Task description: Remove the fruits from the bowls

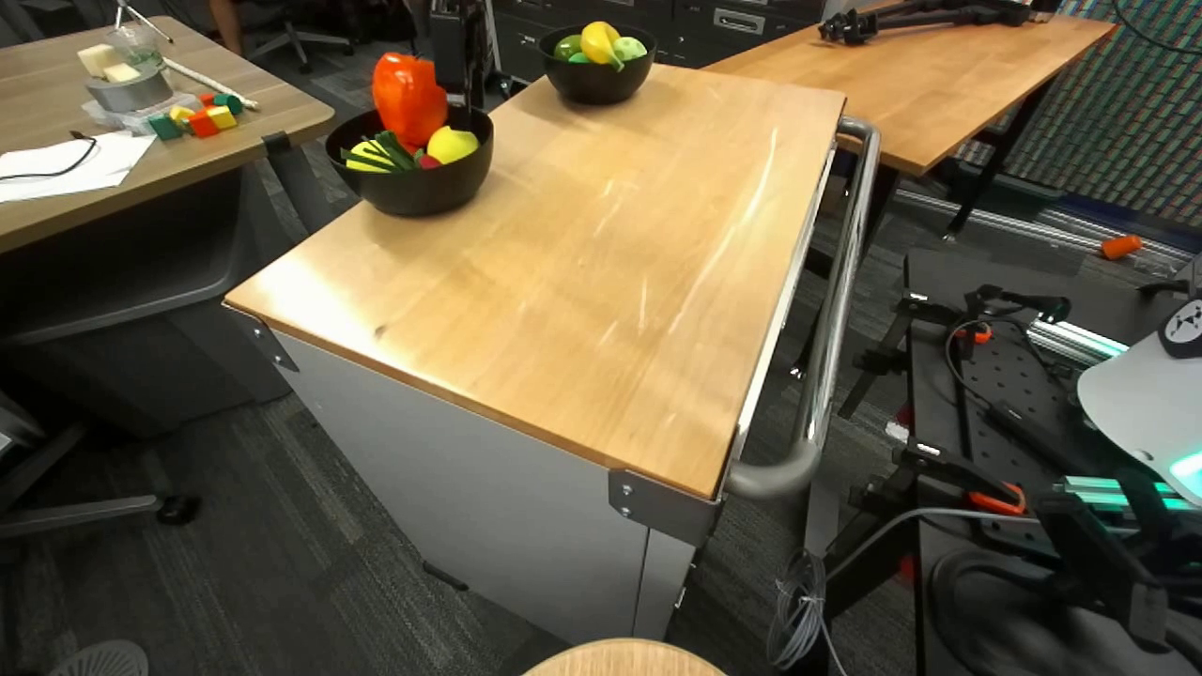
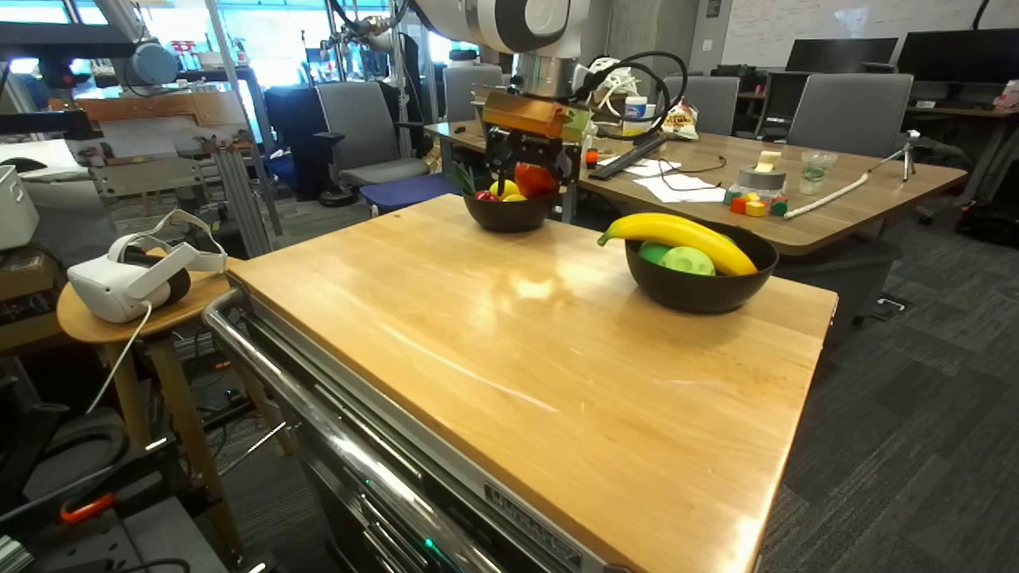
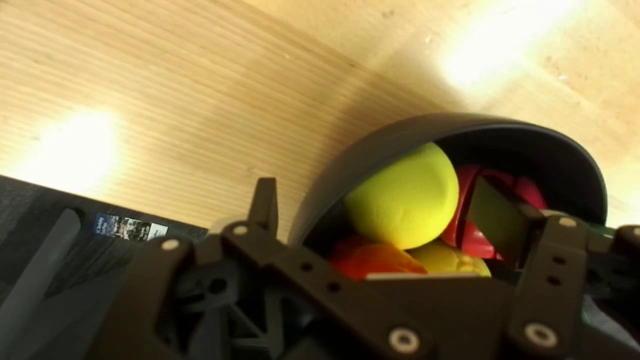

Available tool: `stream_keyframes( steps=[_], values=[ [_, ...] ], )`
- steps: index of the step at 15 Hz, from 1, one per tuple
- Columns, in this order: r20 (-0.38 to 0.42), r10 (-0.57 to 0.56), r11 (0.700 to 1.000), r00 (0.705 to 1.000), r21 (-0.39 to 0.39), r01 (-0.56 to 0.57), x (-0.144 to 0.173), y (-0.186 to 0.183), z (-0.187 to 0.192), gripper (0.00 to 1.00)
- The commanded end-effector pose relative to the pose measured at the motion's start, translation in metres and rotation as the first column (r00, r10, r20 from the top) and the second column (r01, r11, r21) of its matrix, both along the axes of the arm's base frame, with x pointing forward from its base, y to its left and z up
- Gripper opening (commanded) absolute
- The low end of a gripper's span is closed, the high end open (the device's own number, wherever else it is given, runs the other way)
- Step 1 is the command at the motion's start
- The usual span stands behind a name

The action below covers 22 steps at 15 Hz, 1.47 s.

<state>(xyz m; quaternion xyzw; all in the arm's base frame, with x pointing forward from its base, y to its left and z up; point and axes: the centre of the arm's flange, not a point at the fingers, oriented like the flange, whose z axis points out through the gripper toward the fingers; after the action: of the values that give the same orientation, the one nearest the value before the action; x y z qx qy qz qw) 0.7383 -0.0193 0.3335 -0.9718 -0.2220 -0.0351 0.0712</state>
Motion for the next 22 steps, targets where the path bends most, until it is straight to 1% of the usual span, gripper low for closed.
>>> stream_keyframes(
  steps=[1, 3, 4, 7, 9, 11, 12, 18, 19, 20, 21, 22],
  values=[
    [-0.034, 0.010, 1.000, 0.999, -0.024, -0.011, -0.002, 0.001, -0.005, 0.66],
    [-0.047, 0.008, 0.999, 0.999, -0.031, -0.010, -0.005, -0.002, -0.011, 0.48],
    [-0.053, 0.008, 0.999, 0.999, -0.032, -0.010, -0.007, -0.003, -0.012, 0.42],
    [-0.074, 0.011, 0.999, 0.997, -0.044, -0.014, -0.013, -0.006, -0.018, 0.18],
    [-0.086, 0.008, 0.998, 0.996, -0.058, -0.013, -0.019, -0.012, -0.020, 0.05],
    [-0.101, 0.001, 0.997, 0.995, -0.078, -0.009, -0.029, -0.021, -0.020, 0.00],
    [-0.107, -0.007, 0.997, 0.994, -0.081, -0.002, -0.033, -0.026, -0.017, 0.04],
    [-0.119, -0.034, 0.993, 0.992, -0.115, 0.020, -0.047, -0.048, -0.005, 0.05],
    [-0.121, -0.034, 0.993, 0.992, -0.120, 0.019, -0.048, -0.048, -0.005, 0.09],
    [-0.125, -0.029, 0.992, 0.992, -0.123, 0.013, -0.049, -0.048, -0.006, 0.33],
    [-0.129, -0.024, 0.992, 0.991, -0.125, 0.008, -0.049, -0.046, -0.007, 0.33],
    [-0.130, -0.018, 0.992, 0.991, -0.125, 0.002, -0.049, -0.044, -0.005, 0.38]
  ],
)
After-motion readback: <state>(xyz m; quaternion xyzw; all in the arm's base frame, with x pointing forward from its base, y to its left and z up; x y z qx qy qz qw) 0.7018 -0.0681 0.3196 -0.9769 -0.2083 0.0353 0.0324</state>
